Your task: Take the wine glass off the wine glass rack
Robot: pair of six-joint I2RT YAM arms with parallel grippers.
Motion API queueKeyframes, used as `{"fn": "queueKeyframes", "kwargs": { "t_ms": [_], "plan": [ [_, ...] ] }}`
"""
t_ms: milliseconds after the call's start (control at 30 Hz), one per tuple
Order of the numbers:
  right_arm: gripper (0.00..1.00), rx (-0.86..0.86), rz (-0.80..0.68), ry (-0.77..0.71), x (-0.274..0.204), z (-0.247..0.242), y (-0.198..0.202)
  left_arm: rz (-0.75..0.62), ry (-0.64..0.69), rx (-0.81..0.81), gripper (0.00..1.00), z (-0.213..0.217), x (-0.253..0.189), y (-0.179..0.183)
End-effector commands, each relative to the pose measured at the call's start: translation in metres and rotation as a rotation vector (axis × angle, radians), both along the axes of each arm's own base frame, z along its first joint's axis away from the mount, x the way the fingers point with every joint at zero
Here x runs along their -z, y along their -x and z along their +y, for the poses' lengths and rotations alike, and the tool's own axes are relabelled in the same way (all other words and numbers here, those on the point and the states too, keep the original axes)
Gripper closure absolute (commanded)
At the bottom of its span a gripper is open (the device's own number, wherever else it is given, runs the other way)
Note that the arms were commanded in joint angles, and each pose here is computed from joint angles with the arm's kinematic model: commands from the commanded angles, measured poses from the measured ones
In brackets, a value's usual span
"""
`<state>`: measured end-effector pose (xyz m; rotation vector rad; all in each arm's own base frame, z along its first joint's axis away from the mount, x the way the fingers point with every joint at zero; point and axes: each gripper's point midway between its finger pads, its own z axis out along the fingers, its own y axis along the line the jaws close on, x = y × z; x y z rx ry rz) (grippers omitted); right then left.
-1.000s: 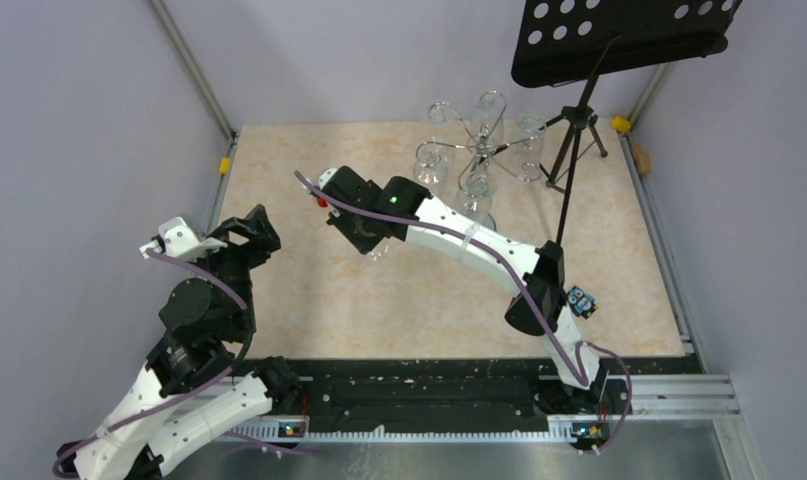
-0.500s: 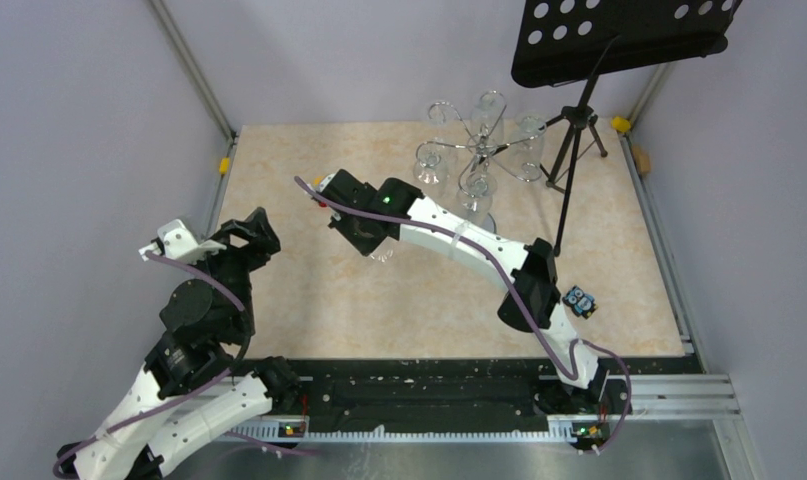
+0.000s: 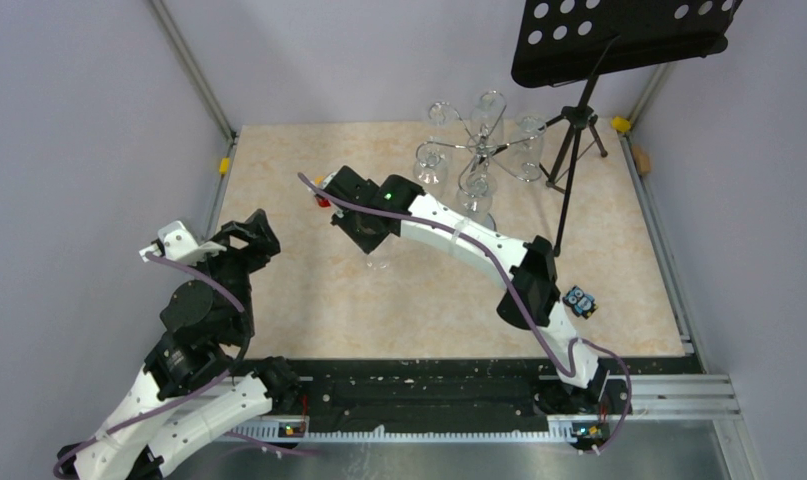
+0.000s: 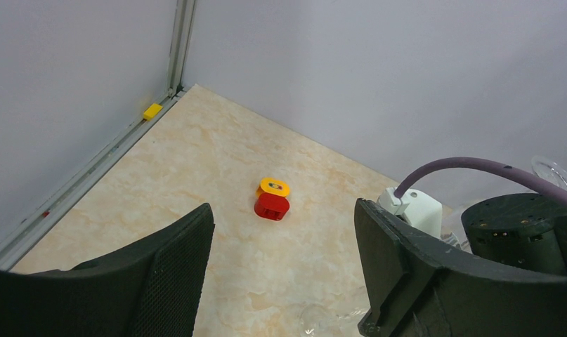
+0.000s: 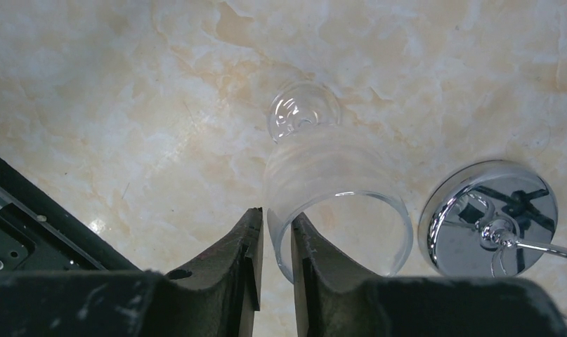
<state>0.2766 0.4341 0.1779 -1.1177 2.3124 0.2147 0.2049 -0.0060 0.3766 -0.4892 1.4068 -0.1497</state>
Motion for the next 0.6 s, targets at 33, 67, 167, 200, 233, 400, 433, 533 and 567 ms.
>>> {"fn": "queueKeyframes", "kwargs": {
  "t_ms": [33, 67, 167, 200, 233, 400, 433, 533, 567],
  "plan": [
    [0.74, 0.002, -0.062, -0.059, -0.022, 0.01, -0.014, -0.011, 0.016, 0.016, 0.23, -0.002, -0.002, 0.0],
    [0.72, 0.004, -0.069, -0.066, -0.026, 0.01, -0.015, -0.013, 0.017, 0.019, 0.23, -0.002, -0.002, 0.001],
    [0.66, 0.004, -0.087, -0.094, -0.039, 0.012, -0.017, -0.015, 0.019, 0.029, 0.22, -0.004, -0.003, 0.0],
    [0.65, 0.004, -0.093, -0.108, -0.045, 0.013, -0.017, -0.017, 0.02, 0.033, 0.22, -0.005, -0.003, 0.0],
    [0.64, 0.0, -0.098, -0.121, -0.051, 0.014, -0.017, -0.017, 0.02, 0.036, 0.22, -0.006, -0.003, 0.0],
    [0.59, 0.004, -0.132, -0.198, -0.084, 0.013, -0.016, -0.024, 0.032, 0.058, 0.2, -0.009, -0.004, 0.001],
    [0.58, 0.003, -0.143, -0.218, -0.095, 0.011, -0.014, -0.027, 0.035, 0.068, 0.2, -0.01, -0.004, 0.001],
    [0.58, -0.005, -0.158, -0.293, -0.125, 0.007, -0.007, -0.046, 0.047, 0.105, 0.19, -0.015, -0.008, 0.001],
    [0.58, -0.01, -0.164, -0.321, -0.136, 0.006, -0.004, -0.052, 0.048, 0.123, 0.18, -0.018, -0.009, 0.001]
  ]
}}
